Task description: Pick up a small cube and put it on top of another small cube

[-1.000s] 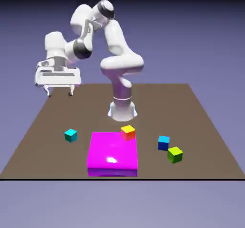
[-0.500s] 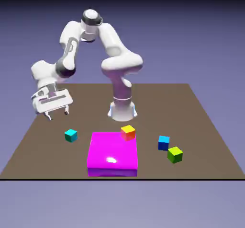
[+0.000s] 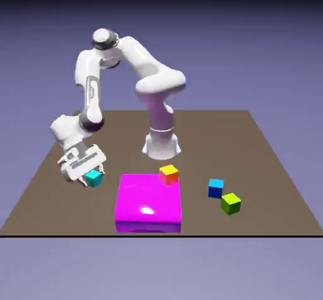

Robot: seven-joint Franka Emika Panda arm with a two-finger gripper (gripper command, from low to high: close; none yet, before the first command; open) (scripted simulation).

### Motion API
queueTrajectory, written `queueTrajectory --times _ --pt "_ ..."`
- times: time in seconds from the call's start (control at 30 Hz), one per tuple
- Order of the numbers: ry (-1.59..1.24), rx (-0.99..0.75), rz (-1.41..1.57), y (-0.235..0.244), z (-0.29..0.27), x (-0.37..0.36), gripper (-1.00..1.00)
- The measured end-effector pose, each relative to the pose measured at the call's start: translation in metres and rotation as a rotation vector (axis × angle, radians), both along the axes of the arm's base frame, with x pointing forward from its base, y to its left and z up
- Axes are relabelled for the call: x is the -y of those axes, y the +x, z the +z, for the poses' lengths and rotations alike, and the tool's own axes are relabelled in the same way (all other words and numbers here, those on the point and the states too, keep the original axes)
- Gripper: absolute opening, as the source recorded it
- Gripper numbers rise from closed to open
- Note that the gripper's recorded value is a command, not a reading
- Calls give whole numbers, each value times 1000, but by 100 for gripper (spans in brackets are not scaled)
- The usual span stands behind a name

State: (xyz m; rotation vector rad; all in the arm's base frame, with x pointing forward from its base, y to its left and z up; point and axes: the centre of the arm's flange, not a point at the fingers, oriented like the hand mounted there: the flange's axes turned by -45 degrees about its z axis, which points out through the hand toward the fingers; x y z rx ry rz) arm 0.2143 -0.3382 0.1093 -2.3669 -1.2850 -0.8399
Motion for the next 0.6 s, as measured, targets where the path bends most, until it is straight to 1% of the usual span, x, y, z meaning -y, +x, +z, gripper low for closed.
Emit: queueTrajectory --times 0.13,0.17,0.4,0.6 --pt "0 -1 1 -14 45 20 -100" --pt "5 -11 -36 -13 52 30 -100" --pt "32 28 94 95 87 -45 -100" --pt "61 41 213 164 111 -138 -100"
